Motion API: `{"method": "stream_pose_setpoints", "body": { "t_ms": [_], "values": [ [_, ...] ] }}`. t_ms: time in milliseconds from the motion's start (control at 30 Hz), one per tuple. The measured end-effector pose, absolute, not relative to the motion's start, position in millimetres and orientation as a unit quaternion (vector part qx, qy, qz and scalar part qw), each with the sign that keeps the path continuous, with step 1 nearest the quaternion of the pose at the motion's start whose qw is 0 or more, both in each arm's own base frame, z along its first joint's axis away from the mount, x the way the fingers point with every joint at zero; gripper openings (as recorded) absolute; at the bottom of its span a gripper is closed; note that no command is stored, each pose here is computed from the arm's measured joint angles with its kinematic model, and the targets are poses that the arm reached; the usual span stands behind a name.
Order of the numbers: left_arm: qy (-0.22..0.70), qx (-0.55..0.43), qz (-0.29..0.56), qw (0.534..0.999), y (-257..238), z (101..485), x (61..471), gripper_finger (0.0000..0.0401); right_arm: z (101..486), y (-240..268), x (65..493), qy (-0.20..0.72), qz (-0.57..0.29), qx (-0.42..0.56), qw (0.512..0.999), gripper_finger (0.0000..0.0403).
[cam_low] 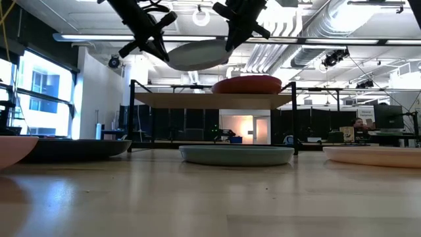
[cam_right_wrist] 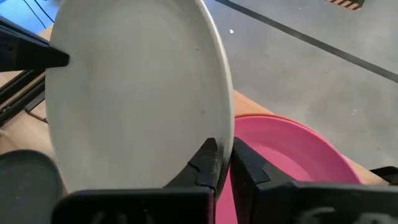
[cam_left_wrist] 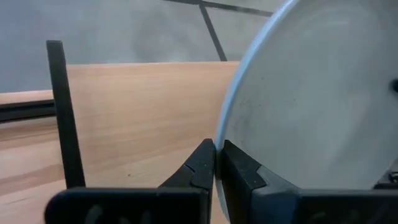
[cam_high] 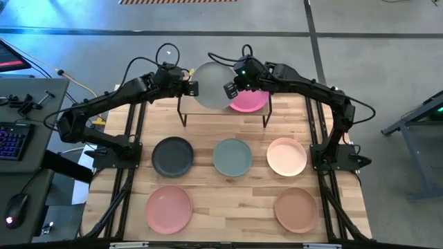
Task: Place and stack plates onto a shelf
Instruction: Stack the white plate on top of the pink plate on the shelf
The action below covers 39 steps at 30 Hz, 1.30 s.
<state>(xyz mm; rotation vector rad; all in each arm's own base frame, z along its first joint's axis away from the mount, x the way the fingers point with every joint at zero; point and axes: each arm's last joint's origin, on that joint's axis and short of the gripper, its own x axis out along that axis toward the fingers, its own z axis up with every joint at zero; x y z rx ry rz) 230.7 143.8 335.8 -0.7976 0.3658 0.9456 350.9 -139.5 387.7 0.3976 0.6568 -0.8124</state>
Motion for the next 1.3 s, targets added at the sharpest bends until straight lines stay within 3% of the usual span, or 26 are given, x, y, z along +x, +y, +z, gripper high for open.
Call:
{"method": "stream_pose_setpoints", "body": {
  "t_ms": [600,1067,1300],
  "values": [
    [0.156,-0.361,0.392,0.832,144.1,342.9,234.7,0.0102,395.8,-142.4,338.2,0.326,-0.386,0.173,0.845,0.0001],
    [0.045,-0.31,0.347,0.884,133.3,384.1,216.8,0.0108,421.3,-185.1,281.0,0.387,-0.414,0.186,0.803,0.0],
    [0.023,-0.298,0.339,0.892,125.2,396.5,203.3,0.0108,417.8,-220.8,250.3,0.402,-0.372,0.247,0.799,0.0]
  ]
}}
